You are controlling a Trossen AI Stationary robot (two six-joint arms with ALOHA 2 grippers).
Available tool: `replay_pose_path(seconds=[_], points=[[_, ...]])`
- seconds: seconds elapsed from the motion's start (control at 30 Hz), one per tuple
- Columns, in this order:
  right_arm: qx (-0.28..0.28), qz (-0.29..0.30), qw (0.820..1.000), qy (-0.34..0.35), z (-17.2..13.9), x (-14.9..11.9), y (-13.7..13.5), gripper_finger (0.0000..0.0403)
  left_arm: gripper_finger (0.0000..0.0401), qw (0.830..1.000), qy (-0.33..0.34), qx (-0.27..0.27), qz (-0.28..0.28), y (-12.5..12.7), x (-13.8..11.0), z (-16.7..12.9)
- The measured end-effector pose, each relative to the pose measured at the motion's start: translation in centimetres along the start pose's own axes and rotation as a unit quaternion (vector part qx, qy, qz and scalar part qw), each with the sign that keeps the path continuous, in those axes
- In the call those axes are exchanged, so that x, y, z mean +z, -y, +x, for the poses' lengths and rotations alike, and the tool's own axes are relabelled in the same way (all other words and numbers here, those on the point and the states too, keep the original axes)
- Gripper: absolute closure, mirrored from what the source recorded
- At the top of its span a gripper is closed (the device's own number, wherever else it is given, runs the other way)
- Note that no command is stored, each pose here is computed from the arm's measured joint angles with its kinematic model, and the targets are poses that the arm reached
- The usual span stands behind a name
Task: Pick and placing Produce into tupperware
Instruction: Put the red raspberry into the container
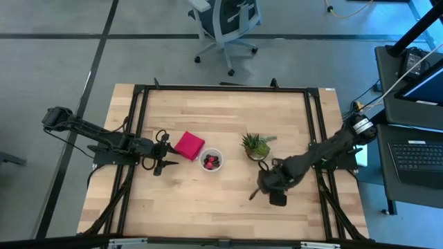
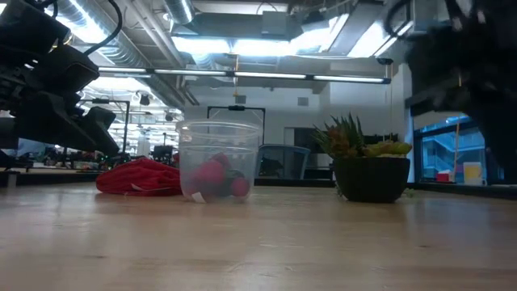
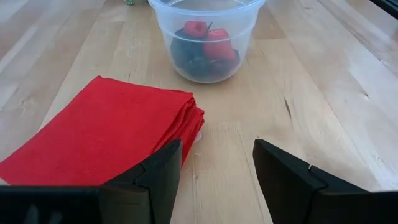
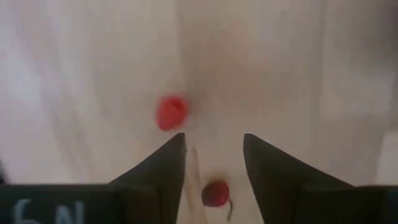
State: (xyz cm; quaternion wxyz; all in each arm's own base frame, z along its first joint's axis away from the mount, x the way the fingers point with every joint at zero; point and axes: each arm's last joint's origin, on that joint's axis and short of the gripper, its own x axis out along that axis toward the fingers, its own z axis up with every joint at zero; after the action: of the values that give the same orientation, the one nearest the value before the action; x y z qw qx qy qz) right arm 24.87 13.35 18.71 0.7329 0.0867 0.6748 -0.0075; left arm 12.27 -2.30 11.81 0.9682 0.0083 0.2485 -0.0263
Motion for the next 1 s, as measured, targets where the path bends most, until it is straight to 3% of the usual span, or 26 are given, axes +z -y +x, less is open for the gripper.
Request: replay_pose_path(seconds=[0.17,0.4,0.7,1.0], points=[[0.007,0.028,1.000,0.003,1.7,-1.5,-0.2,0.0189,0.0209,1.000,0.001,0.006,0.000,0.0,0.0,0.0],[0.034,0.013,0.999,0.037,2.4,-1.8,-1.2,0.0133,0.0209,0.999,0.003,0.042,0.004,-0.2,0.0,0.0],[0.013,-0.001,0.996,0.086,2.5,-1.9,-2.0,0.0130,0.0209,0.999,0.003,0.043,0.004,-0.2,0.0,0.0],[0.000,-0.003,0.998,0.068,4.6,-1.6,-2.3,0.0132,0.0209,0.999,0.001,0.044,0.005,-0.3,0.0,0.0]])
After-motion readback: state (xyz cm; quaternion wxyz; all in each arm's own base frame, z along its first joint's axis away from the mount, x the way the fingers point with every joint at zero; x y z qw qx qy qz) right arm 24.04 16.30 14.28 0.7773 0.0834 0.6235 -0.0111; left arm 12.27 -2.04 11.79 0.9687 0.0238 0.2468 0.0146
